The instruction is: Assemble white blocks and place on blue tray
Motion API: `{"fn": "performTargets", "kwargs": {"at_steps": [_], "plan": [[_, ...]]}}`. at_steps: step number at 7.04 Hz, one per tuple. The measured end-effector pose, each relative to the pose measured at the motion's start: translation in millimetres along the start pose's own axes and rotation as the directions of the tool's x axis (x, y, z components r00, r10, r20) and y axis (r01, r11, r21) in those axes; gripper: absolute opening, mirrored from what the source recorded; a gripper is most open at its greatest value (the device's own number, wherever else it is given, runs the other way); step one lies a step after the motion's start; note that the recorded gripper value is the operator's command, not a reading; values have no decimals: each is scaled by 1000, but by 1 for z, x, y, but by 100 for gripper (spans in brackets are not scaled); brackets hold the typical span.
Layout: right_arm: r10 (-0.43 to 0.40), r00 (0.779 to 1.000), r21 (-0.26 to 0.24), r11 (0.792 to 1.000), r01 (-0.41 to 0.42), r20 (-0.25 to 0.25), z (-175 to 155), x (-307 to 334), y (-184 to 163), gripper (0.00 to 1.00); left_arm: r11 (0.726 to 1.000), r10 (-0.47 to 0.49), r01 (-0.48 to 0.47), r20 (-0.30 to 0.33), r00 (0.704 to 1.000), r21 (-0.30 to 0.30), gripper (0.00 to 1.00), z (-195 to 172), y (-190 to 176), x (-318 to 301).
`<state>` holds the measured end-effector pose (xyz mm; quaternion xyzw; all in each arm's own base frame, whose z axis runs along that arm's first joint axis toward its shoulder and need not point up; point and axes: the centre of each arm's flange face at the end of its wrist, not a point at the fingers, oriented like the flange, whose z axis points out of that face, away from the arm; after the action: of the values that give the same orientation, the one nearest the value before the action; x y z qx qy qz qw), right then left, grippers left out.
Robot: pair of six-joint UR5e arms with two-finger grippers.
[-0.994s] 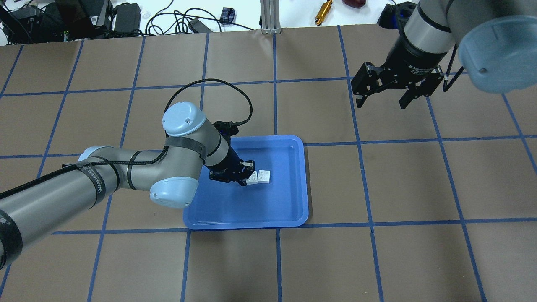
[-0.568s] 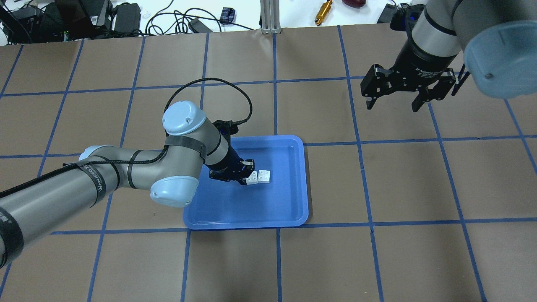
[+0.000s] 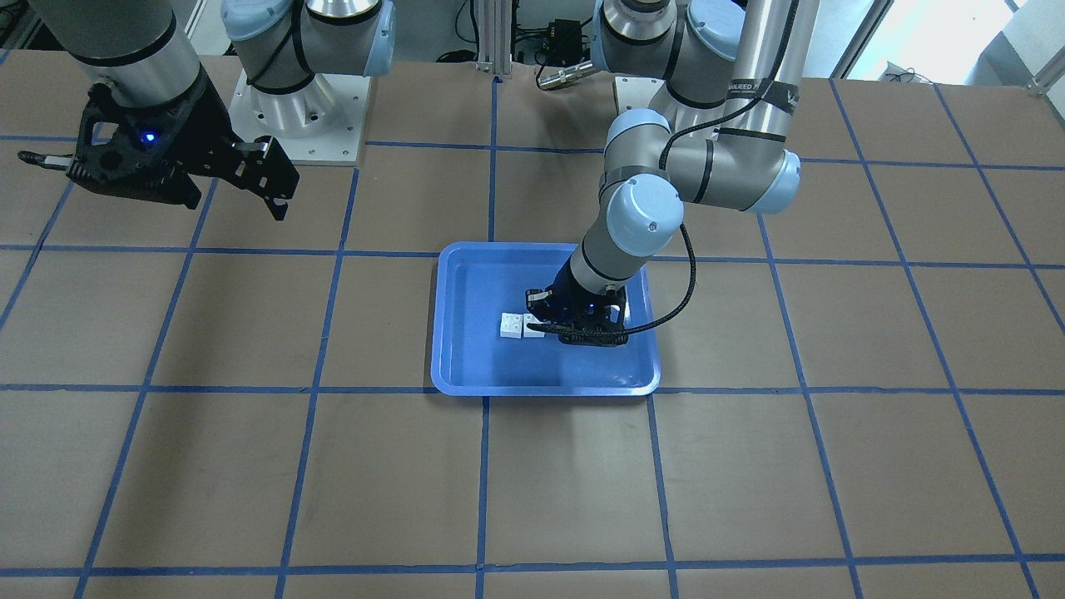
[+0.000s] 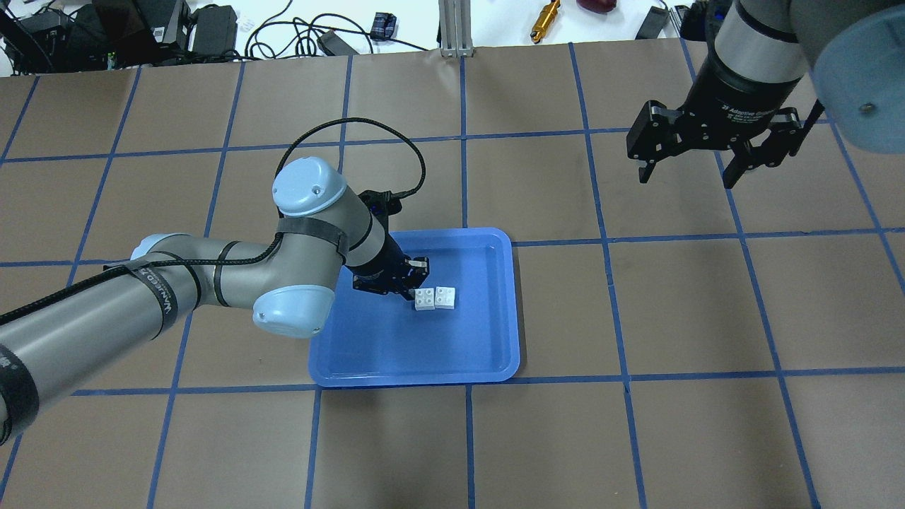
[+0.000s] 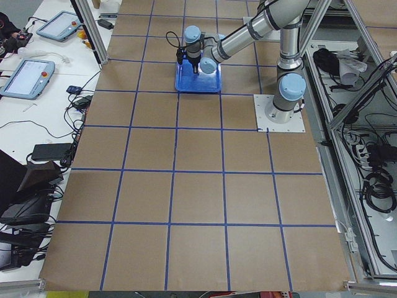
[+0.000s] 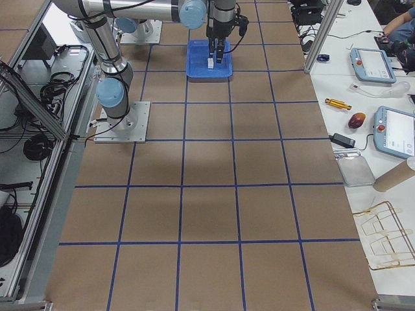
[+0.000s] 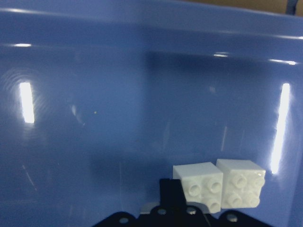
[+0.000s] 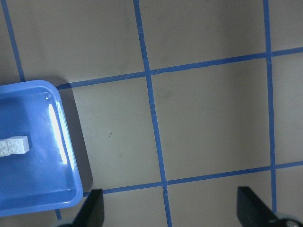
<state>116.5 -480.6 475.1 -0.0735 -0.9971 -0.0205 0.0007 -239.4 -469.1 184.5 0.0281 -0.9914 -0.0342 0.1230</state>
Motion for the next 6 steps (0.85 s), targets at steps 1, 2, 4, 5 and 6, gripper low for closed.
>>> {"fn": "performTargets", "kwargs": {"at_steps": [1, 2, 4, 5, 6], "plan": [[11, 1000, -3, 1000, -11, -1, 0, 0, 1, 100, 1000, 0, 0, -1, 1000, -2, 0, 1, 0, 0], [13, 1000, -8, 1000, -13, -6, 0, -1, 3, 100, 1000, -1, 1, -2, 1000, -3, 0, 1, 0, 0], [4, 1000, -19, 1000, -4, -10, -2, -6, 6, 100, 1000, -3, 3, -3, 1000, -5, 0, 2, 0, 0], [-4, 1000, -19, 1000, 4, -8, -3, -9, 7, 100, 1000, -3, 3, -3, 1000, -5, 0, 2, 0, 0], [-8, 1000, -21, 1000, 7, -5, -2, -11, 8, 100, 1000, -2, 2, -3, 1000, -6, 0, 2, 0, 1]]}}
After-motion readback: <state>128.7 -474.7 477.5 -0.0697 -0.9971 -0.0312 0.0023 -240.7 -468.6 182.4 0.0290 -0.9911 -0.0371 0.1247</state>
